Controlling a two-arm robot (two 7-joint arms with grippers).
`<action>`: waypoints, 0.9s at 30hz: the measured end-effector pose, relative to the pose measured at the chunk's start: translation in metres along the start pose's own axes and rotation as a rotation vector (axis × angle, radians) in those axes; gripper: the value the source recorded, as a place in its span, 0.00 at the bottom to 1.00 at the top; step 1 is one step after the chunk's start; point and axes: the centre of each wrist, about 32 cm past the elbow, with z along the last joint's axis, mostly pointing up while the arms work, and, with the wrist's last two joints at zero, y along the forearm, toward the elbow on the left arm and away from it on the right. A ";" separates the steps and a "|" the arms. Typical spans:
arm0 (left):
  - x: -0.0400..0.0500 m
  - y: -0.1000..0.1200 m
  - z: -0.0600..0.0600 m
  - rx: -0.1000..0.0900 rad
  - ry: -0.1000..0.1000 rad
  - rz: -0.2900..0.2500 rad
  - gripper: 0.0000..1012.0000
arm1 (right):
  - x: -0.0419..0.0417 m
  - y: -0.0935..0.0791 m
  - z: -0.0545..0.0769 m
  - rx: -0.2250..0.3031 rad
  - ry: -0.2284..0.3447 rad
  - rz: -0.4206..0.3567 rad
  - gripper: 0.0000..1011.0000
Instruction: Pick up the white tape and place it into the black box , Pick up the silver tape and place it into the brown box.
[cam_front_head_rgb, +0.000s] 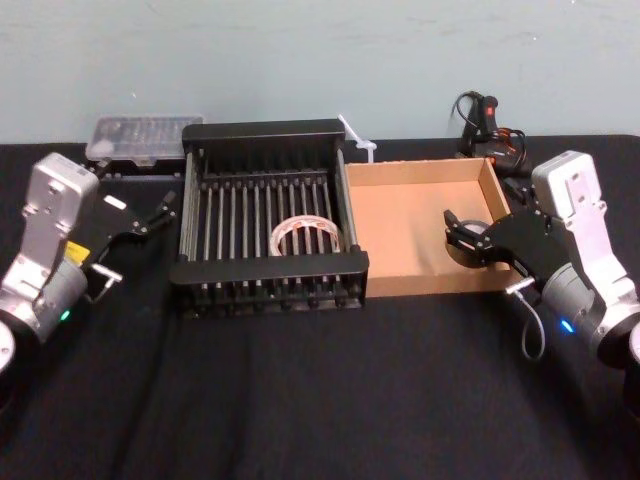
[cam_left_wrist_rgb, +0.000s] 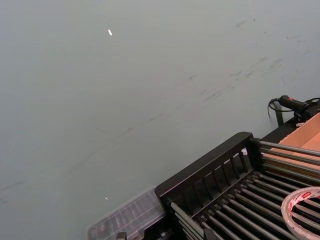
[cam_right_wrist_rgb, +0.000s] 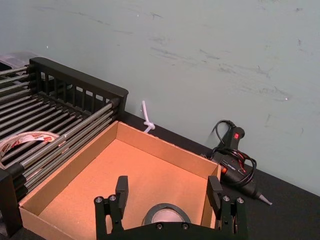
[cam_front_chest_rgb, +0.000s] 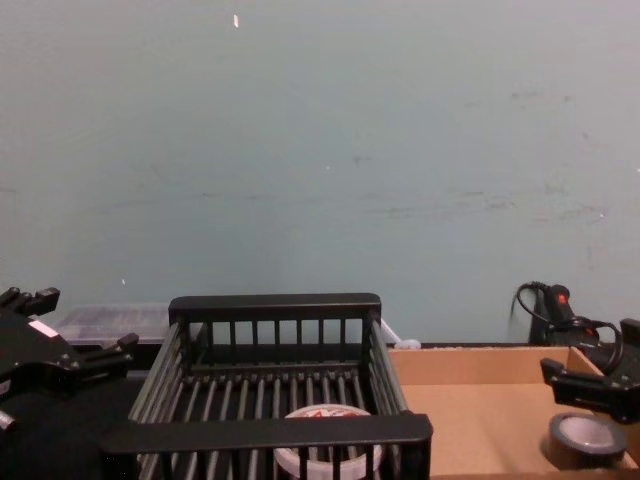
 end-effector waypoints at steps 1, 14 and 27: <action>0.0000 0.000 0.000 0.000 0.000 0.000 0.99 | 0.0000 0.000 0.000 0.000 0.000 0.000 0.99; 0.0000 0.000 0.000 0.000 0.000 0.000 0.99 | 0.0001 0.000 0.000 0.001 -0.001 0.002 0.99; 0.0000 0.000 0.000 0.000 0.000 0.000 0.99 | 0.0001 0.000 0.000 0.001 -0.001 0.002 0.99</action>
